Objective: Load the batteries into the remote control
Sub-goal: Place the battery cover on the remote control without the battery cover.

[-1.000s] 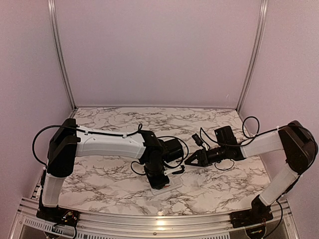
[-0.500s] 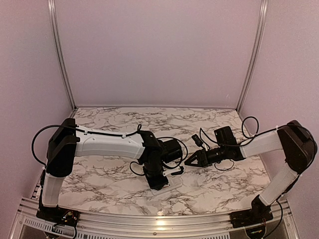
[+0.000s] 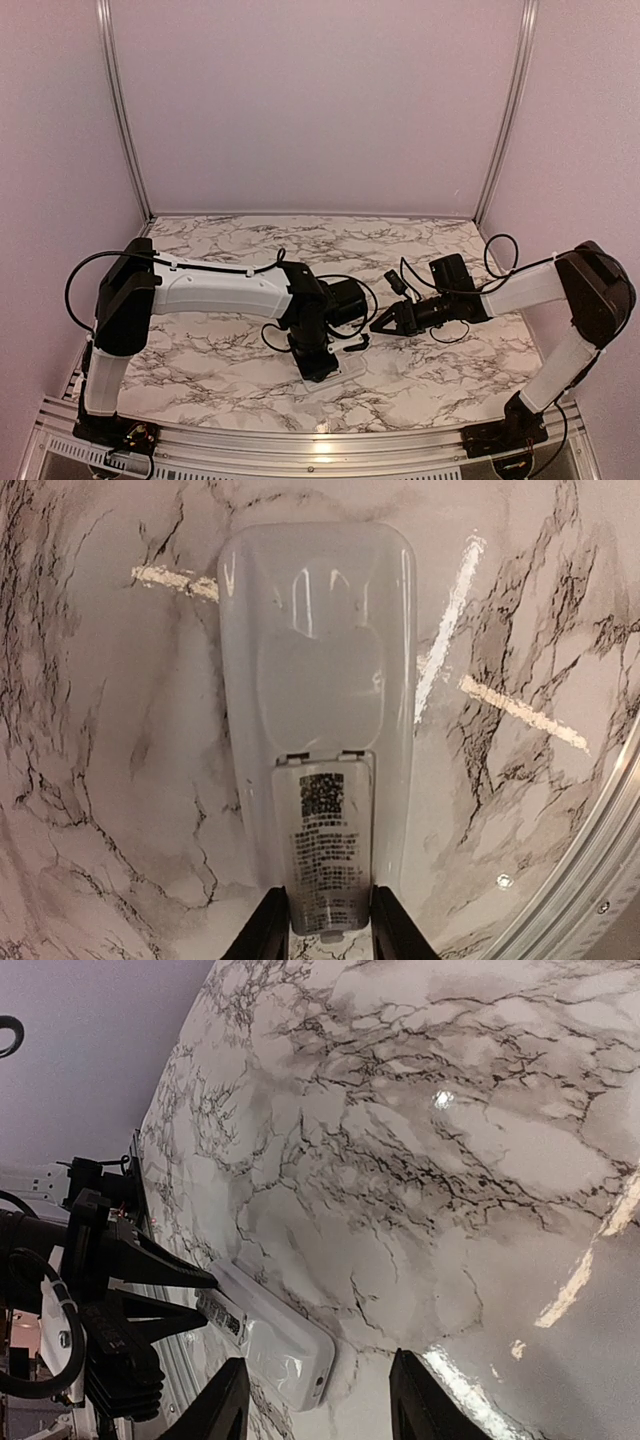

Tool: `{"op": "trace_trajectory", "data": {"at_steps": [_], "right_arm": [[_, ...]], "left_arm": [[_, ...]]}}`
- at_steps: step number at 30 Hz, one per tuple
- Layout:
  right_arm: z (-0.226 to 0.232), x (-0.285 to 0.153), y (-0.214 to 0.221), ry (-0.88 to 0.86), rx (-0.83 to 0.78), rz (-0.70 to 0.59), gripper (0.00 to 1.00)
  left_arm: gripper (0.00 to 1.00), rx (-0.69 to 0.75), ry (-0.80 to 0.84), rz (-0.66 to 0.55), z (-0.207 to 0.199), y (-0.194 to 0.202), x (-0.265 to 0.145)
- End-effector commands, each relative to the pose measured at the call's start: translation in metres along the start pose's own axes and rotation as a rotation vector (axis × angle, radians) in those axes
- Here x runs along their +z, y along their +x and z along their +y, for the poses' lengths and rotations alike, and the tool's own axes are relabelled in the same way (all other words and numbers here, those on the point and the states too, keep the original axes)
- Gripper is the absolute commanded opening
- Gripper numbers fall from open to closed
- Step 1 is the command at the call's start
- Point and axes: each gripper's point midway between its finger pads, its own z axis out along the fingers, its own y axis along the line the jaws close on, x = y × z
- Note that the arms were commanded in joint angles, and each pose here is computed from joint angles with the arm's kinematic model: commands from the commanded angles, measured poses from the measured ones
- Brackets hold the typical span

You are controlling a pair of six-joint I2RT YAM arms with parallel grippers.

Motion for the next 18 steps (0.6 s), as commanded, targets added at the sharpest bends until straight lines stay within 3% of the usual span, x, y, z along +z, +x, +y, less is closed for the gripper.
{"op": "trace_trajectory", "data": {"at_steps": [1,18], "right_arm": [[0.002,0.000,-0.007,-0.015,-0.012,-0.013,0.46],[0.001,0.000,-0.006,-0.019,-0.011,-0.010,0.46]], "left_arm": [[0.30,0.003,-0.004,0.017,0.001,-0.002,0.001],[0.26,0.016,-0.011,0.001,0.003,-0.013,0.004]]}}
